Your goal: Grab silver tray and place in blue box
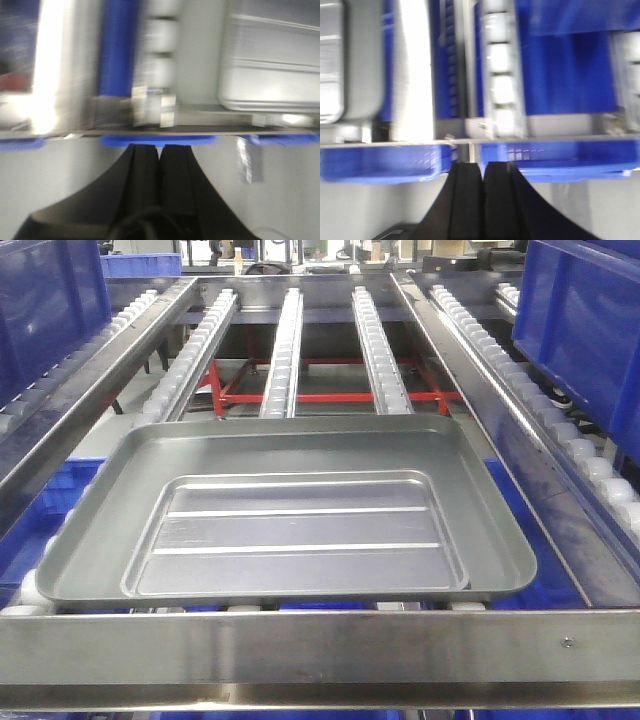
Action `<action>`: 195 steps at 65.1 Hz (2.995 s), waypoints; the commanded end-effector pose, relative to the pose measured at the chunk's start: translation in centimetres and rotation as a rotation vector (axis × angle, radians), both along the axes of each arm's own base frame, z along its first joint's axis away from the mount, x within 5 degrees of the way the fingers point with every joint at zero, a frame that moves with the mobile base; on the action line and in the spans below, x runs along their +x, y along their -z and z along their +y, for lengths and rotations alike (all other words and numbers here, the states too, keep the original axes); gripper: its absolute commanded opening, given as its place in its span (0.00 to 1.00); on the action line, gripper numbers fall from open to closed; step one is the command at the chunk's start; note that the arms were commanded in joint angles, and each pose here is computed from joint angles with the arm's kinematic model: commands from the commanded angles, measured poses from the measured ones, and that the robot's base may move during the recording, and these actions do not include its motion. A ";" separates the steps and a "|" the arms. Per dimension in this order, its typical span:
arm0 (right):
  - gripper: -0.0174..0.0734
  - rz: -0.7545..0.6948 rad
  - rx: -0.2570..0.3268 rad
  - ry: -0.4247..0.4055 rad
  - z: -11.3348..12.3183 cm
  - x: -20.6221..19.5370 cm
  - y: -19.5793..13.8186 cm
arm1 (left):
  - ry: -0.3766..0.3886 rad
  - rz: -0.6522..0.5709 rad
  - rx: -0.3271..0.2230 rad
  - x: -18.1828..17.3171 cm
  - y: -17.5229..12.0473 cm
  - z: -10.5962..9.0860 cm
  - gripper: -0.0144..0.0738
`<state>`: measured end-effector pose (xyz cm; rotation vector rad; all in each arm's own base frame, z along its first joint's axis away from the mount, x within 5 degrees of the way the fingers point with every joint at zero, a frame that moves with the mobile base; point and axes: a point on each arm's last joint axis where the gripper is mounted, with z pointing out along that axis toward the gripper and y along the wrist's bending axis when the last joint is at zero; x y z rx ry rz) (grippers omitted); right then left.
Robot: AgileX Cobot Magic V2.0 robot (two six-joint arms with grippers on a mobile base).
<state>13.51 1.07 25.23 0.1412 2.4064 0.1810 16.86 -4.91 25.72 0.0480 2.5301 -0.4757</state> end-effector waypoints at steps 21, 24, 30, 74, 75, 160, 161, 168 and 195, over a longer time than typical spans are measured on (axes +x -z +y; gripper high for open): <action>0.28 0.059 0.106 -0.081 6.0 10.4 -0.7 | 0.001 -0.032 0.042 3.5 -1.5 -6.7 0.05; 0.28 0.086 0.112 -0.087 7.0 11.3 -0.3 | -0.015 -0.008 0.040 4.1 -1.1 -7.3 0.05; 0.28 0.148 0.104 -0.086 8.6 13.0 0.7 | -0.024 0.029 0.058 5.7 -0.4 -8.2 0.05; 0.28 0.237 -0.018 -0.134 15.0 17.0 2.3 | -0.057 0.108 0.077 12.0 2.2 -12.1 0.05; 0.28 0.241 -0.018 -0.134 15.0 17.0 2.4 | -0.057 0.111 0.078 12.1 2.4 -12.2 0.05; 0.60 0.246 -0.016 -0.148 15.6 18.3 5.1 | -0.014 0.145 0.119 12.1 5.0 -14.1 0.41; 0.60 0.246 -0.016 -0.148 15.6 18.3 5.1 | -0.014 0.145 0.119 12.1 5.0 -14.1 0.41; 0.60 0.247 -0.016 -0.147 15.6 18.3 5.1 | -0.014 0.142 0.117 12.1 4.9 -14.1 0.41; 0.60 0.263 -0.025 -0.144 15.5 18.2 5.2 | -0.006 0.126 0.131 12.3 4.9 -14.0 0.34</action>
